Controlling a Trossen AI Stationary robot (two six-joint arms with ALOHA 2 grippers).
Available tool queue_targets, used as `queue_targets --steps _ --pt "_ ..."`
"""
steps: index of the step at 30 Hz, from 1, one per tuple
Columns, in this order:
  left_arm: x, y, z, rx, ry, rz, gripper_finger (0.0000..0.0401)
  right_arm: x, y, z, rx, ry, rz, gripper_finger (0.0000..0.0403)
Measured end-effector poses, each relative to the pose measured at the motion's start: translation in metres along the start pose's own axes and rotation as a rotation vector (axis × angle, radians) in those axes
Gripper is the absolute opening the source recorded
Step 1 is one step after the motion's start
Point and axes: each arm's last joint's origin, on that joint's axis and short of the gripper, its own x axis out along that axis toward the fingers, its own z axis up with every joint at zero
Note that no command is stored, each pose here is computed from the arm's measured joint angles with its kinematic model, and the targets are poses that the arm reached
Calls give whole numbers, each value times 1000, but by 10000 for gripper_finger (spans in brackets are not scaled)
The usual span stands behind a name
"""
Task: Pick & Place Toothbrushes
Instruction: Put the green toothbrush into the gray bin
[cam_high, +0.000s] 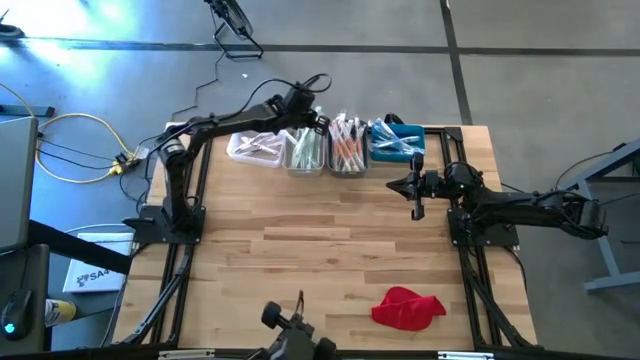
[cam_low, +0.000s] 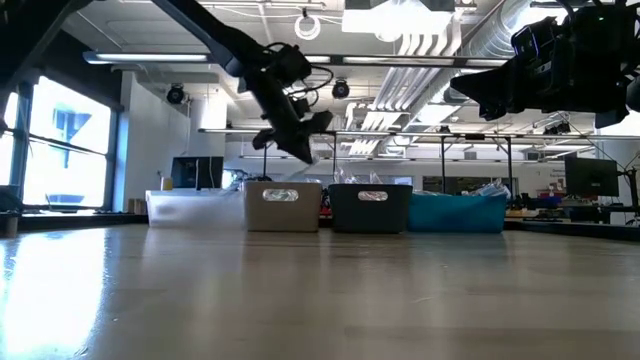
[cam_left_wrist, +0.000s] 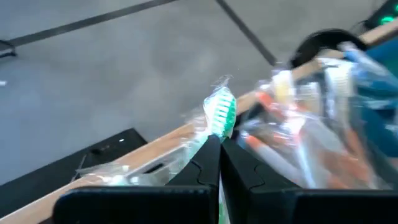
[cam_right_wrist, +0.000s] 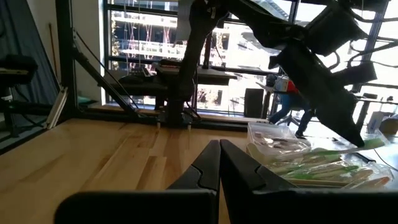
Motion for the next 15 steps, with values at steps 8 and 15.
queue_targets --steps 8,15 --pt "7 7 -6 -4 34 87 0 0 0 0 1 2 0 2" --pt "7 8 -10 -20 58 116 0 0 0 0 1 2 0 2"
